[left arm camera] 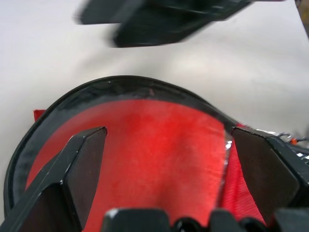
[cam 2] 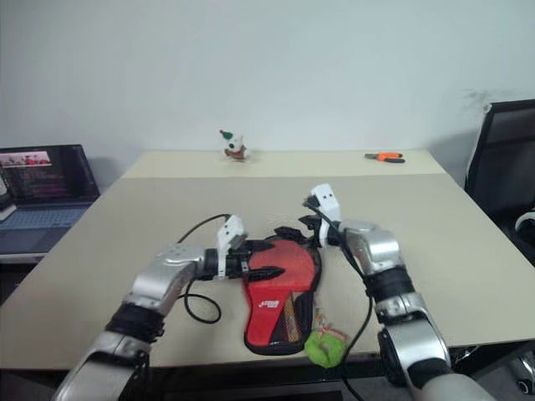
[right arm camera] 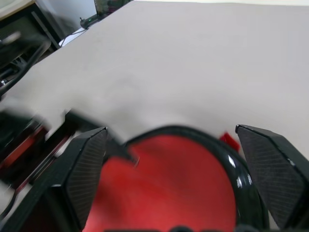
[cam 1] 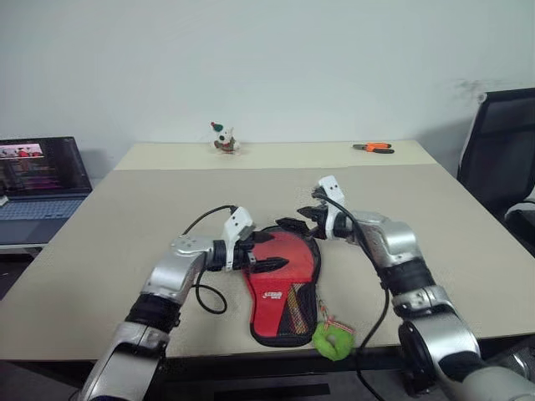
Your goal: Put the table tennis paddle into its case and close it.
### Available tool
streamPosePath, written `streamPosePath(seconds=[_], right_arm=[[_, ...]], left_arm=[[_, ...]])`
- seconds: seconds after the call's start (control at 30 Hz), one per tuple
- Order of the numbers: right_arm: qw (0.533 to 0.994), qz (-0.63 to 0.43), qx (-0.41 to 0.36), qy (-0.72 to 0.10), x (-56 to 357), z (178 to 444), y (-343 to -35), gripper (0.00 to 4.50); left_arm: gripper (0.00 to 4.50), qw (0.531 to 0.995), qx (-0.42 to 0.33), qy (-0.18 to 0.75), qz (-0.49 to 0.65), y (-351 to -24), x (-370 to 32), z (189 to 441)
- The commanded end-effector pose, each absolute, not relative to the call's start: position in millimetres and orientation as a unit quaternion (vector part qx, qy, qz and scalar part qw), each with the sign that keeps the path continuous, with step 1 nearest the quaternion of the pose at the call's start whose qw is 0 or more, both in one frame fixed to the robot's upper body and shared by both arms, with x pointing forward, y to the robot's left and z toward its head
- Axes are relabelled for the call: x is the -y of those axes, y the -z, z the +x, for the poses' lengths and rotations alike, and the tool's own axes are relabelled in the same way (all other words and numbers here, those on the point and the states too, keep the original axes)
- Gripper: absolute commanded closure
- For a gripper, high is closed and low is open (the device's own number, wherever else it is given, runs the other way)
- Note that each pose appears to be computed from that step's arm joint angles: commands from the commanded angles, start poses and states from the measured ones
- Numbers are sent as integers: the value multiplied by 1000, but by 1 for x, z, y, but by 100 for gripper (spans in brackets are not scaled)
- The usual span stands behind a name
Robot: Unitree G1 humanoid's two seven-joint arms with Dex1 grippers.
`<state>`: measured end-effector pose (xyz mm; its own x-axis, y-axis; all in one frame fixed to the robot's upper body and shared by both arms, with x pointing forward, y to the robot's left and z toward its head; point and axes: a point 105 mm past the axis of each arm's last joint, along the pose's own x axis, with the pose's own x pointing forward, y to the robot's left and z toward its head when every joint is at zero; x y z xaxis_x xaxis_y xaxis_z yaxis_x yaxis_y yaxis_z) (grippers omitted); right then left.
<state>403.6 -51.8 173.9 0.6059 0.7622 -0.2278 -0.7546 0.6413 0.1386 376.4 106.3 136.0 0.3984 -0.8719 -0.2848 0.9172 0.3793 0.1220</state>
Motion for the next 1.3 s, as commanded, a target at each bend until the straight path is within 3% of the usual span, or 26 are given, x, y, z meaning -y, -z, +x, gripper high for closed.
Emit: streamPosePath(seconds=[0.03, 0.27, 0.5, 0.7, 1.03, 1.13, 1.3], right_arm=[[892, -5, -112, -437, 70, 382, -192, 5], [804, -74, -195, -556, 99, 278, -168, 5], [772, -168, -255, -557, 109, 229, -124, 5], [783, -189, -266, -530, 107, 230, -96, 5], [806, -187, -258, -499, 106, 250, -82, 5], [807, -187, -257, -497, 108, 252, -82, 64], [808, -195, -251, -496, 110, 256, -83, 229]], left_arm=[[0, 805, -71, 566, 161, -137, -95, 377], [0, 777, -83, 595, 188, -121, -88, 376], [0, 772, -89, 598, 197, -115, -85, 382], [0, 768, -85, 603, 198, -115, -81, 383], [0, 769, -86, 602, 197, -114, -85, 381], [0, 769, -85, 602, 197, -114, -85, 381], [0, 771, -85, 600, 195, -114, -86, 380]])
